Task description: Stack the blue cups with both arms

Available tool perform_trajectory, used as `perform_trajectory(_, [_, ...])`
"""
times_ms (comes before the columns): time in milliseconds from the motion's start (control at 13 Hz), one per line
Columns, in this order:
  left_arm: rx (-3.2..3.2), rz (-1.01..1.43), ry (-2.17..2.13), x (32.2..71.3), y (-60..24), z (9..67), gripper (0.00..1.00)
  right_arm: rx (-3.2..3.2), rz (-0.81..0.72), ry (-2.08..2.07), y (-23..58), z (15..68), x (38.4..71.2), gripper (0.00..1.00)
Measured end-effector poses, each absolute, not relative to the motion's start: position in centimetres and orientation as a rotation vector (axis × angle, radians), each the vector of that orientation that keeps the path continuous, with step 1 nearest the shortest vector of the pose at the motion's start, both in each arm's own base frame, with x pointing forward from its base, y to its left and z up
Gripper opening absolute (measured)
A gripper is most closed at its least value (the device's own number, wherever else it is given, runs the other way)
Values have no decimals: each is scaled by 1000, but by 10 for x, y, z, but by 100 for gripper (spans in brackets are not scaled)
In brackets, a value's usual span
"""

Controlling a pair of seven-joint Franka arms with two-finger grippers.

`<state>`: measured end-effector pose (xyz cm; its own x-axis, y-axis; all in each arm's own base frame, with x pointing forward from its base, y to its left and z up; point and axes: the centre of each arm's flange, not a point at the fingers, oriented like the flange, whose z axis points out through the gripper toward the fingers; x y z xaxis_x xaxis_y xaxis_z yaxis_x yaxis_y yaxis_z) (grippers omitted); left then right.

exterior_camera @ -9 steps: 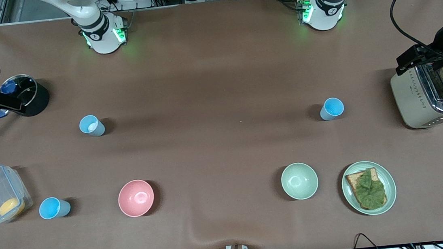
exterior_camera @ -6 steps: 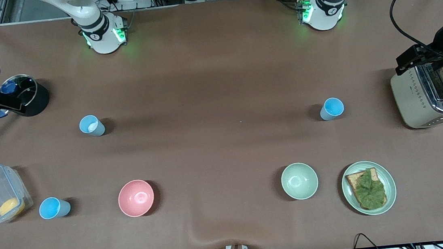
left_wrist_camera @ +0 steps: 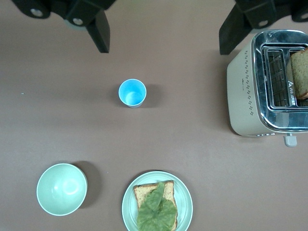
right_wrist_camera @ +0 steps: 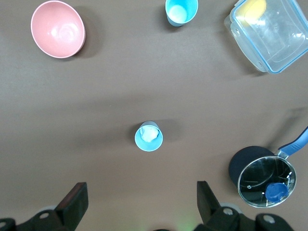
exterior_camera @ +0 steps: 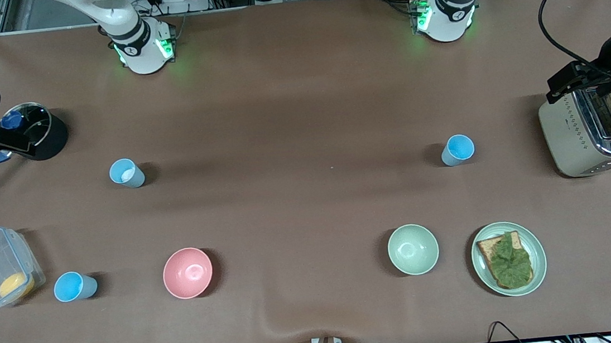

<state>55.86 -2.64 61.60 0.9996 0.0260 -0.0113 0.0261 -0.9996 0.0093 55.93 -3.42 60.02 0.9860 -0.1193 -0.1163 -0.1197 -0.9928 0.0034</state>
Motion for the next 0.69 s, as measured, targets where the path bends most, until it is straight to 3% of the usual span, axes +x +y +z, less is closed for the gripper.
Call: perform_trajectory(692, [3132, -17, 51, 559, -23, 616, 100, -3127, 185, 187, -34, 600, 559, 100])
